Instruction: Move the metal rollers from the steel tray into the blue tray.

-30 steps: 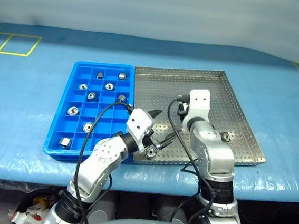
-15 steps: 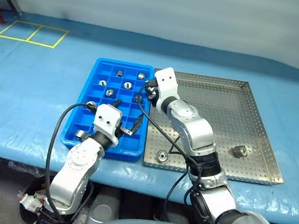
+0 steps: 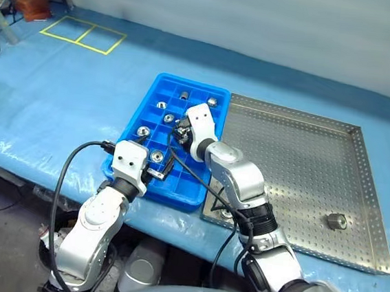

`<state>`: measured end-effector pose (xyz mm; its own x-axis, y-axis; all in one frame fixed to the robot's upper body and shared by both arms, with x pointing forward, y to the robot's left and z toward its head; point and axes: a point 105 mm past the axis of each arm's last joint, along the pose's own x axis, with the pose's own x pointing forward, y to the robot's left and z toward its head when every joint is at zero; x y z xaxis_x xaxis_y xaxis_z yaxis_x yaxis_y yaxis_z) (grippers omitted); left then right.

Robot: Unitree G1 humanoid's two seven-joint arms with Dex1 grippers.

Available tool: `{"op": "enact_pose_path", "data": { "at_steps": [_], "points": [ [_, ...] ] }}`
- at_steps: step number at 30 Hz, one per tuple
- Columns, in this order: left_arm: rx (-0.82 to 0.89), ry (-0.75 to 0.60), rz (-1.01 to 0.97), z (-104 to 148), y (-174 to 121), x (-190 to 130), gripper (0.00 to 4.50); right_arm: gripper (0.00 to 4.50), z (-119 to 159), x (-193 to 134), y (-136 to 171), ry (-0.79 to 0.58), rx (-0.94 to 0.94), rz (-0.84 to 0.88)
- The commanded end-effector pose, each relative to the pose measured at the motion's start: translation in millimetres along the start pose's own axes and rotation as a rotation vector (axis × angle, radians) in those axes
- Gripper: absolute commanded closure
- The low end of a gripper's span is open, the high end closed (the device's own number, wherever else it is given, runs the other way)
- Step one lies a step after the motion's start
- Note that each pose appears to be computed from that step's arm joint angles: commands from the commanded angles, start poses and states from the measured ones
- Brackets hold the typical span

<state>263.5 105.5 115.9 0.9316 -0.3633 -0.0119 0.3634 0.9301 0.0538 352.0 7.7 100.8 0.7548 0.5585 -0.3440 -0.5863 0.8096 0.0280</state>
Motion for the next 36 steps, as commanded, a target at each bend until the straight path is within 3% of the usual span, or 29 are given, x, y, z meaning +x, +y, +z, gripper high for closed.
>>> {"op": "enact_pose_path", "data": {
  "at_steps": [1,2,3,9,15,19,22,28,34,36],
  "points": [
    [0.008,-0.059,-0.010,17,-2,-5,0.00,2.78,0,-2,2,-0.011,0.020,0.007],
    [0.006,-0.057,-0.015,17,-3,-5,0.00,2.78,-3,-2,0,-0.005,0.031,-0.006],
    [0.003,-0.056,-0.021,16,-4,-5,0.00,2.04,-5,-3,-3,-0.001,0.038,-0.017],
    [-0.011,-0.057,-0.074,16,-14,-2,0.00,0.11,-6,-13,-18,-0.020,0.057,-0.078],
    [-0.014,-0.072,-0.130,20,-23,5,0.00,0.05,6,-29,-32,-0.089,0.037,-0.136],
    [-0.007,-0.098,-0.196,27,-31,11,0.00,0.05,35,-61,-42,-0.244,0.020,-0.170],
    [-0.006,-0.109,-0.250,31,-38,15,0.00,0.05,41,-85,-61,-0.292,0.028,-0.275],
    [-0.017,-0.102,-0.412,29,-64,24,0.00,0.05,16,-140,-119,-0.269,0.124,-0.628],
    [-0.040,-0.126,-0.544,33,-90,32,0.00,0.05,-17,-186,-150,-0.221,0.212,-0.961],
    [-0.047,-0.134,-0.585,35,-97,33,0.00,0.05,-38,-195,-157,-0.166,0.324,-1.092]
  ]
}}
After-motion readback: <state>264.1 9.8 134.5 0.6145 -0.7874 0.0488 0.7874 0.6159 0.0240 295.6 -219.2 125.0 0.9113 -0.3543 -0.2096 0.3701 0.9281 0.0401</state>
